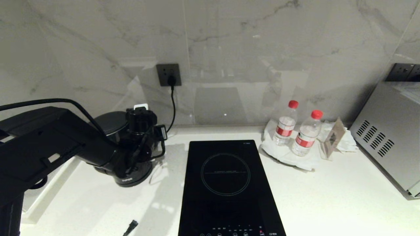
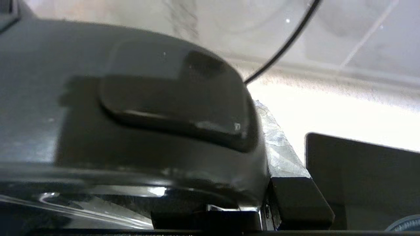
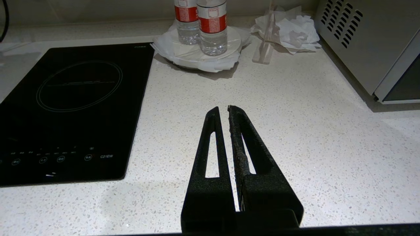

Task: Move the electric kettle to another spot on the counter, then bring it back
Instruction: Pick up the kettle

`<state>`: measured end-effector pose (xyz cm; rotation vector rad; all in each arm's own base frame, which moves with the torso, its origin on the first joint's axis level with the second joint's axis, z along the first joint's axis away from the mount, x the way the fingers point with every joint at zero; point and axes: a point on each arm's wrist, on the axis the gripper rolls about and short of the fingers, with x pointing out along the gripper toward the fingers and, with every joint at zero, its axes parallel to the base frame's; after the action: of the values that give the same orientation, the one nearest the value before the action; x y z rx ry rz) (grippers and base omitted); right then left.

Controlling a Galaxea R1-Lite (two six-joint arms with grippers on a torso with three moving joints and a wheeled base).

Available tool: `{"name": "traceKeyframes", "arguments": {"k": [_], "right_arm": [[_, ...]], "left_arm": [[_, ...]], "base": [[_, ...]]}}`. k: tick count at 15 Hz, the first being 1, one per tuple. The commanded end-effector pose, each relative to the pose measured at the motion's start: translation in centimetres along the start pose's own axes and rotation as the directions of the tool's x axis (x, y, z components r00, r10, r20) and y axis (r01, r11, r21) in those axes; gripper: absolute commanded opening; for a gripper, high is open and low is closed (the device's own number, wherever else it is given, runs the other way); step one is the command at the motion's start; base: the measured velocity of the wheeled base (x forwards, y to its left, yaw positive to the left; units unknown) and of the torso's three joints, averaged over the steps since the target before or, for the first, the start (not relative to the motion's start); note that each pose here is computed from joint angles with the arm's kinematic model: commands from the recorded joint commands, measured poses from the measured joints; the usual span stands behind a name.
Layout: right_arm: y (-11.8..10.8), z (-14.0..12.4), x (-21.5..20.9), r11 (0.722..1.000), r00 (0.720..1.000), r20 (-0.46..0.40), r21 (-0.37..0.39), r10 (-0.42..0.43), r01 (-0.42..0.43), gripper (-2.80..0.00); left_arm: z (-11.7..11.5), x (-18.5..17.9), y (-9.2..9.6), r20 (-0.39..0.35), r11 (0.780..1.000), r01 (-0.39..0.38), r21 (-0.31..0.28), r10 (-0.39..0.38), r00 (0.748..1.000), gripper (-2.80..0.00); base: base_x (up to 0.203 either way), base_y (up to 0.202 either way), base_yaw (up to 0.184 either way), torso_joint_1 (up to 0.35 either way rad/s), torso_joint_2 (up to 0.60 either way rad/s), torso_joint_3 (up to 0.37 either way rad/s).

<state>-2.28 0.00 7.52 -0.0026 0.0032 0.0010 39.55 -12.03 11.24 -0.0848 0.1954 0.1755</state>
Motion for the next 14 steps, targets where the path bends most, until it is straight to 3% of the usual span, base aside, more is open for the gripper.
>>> {"name": "traceKeyframes", "arguments": {"k": [1, 9, 14], "right_arm": [[0.0, 0.0, 0.0, 1.0, 1.0, 0.0, 0.0, 0.0, 0.0, -2.8], [0.0, 0.0, 0.0, 1.0, 1.0, 0.0, 0.0, 0.0, 0.0, -2.8], [0.0, 0.0, 0.0, 1.0, 1.0, 0.0, 0.0, 0.001, -0.001, -2.8]], "left_arm": [[1.3, -0.1, 0.1, 0.039, 1.0, -0.004, -0.02, 0.005, 0.999, -2.8], [3.9, 0.3, 1.3, 0.068, 0.999, -0.035, -0.035, 0.037, 0.997, -2.8], [5.8, -2.4, 1.8, 0.096, 1.0, -0.017, -0.015, 0.018, 0.995, -2.8]], "base": [[0.0, 0.0, 0.0, 0.0, 0.0, 0.0], [0.0, 0.0, 0.0, 0.0, 0.0, 0.0], [0.0, 0.0, 0.0, 0.0, 0.0, 0.0]]}}
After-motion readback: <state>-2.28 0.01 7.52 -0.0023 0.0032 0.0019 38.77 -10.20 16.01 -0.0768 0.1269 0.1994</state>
